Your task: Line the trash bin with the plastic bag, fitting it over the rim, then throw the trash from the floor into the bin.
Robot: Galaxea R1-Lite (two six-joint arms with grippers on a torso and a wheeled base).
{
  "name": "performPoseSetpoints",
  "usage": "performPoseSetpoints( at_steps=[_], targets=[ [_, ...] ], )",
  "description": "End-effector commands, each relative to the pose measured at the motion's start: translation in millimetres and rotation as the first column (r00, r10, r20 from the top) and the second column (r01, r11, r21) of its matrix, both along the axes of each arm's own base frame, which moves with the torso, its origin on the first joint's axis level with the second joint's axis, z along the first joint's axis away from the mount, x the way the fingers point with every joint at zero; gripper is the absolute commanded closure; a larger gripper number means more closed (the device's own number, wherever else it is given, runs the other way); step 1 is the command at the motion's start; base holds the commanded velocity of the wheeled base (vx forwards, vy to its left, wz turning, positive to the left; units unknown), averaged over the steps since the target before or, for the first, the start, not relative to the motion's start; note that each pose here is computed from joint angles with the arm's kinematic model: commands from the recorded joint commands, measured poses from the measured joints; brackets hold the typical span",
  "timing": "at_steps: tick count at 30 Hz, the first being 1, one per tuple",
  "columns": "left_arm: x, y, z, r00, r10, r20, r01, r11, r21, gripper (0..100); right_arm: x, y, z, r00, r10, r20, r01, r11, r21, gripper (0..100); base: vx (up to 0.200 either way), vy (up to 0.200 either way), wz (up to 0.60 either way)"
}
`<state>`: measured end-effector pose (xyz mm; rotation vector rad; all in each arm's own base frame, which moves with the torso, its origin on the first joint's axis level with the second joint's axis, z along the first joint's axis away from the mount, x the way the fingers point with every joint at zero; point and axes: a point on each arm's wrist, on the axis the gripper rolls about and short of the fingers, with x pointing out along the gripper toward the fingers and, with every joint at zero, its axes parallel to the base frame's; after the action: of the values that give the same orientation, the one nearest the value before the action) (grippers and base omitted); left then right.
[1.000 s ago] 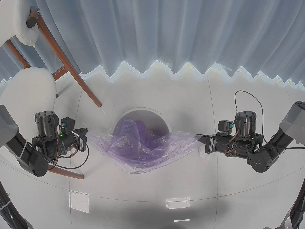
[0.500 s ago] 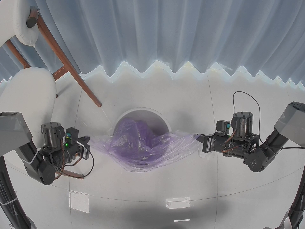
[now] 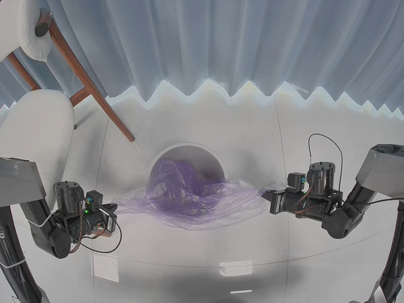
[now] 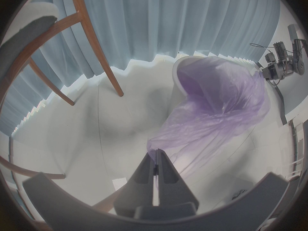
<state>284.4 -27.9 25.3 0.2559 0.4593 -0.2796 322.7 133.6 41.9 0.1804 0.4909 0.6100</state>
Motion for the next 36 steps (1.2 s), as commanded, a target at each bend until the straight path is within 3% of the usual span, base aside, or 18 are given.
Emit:
performPoseSetpoints(
  at_steps=[1,8,16,21,24,27,32,36],
  targets=[
    [8.6,11.1,-16.8,0.999,0.016,-0.036,-0.015,1.000,0.021,100,6.1,-6.7,-26.3,0.998,-0.024,-0.057,0.023,0.999,-0.023,100,0.000,0.000,0.00],
    [30.4,14.1,-23.7,1.000,0.004,-0.001,-0.004,1.000,0.024,100,14.8,-11.3,-38.0,0.998,-0.046,-0.051,0.045,0.999,-0.027,100,0.000,0.000,0.00],
    [47.8,5.0,-38.7,0.998,-0.066,0.010,0.066,0.997,0.028,100,26.0,-5.3,-45.2,0.998,-0.052,-0.038,0.051,0.998,-0.029,100,0.000,0.000,0.00],
    [75.1,1.6,-25.3,0.989,-0.078,0.128,0.075,0.997,0.025,100,42.5,1.6,-30.6,0.997,-0.052,0.055,0.052,0.999,0.012,100,0.000,0.000,0.00],
    [86.3,1.1,-12.2,0.974,-0.106,0.198,0.108,0.994,0.002,100,51.3,4.7,-5.9,0.988,-0.058,0.142,0.051,0.997,0.055,100,0.000,0.000,0.00],
    [88.2,4.1,6.3,0.958,-0.118,0.262,0.132,0.991,-0.038,100,50.6,4.0,13.4,0.983,-0.065,0.173,0.050,0.995,0.089,100,0.000,0.000,0.00],
    [80.5,-4.1,23.7,0.963,-0.077,0.259,0.127,0.975,-0.181,100,51.3,4.9,28.0,0.979,-0.080,0.185,0.054,0.988,0.143,100,0.000,0.000,0.00],
    [67.8,-3.1,16.5,0.973,-0.066,0.222,0.111,0.975,-0.195,100,47.1,3.4,22.4,0.984,-0.084,0.155,0.062,0.988,0.141,100,0.000,0.000,0.00]
  ],
)
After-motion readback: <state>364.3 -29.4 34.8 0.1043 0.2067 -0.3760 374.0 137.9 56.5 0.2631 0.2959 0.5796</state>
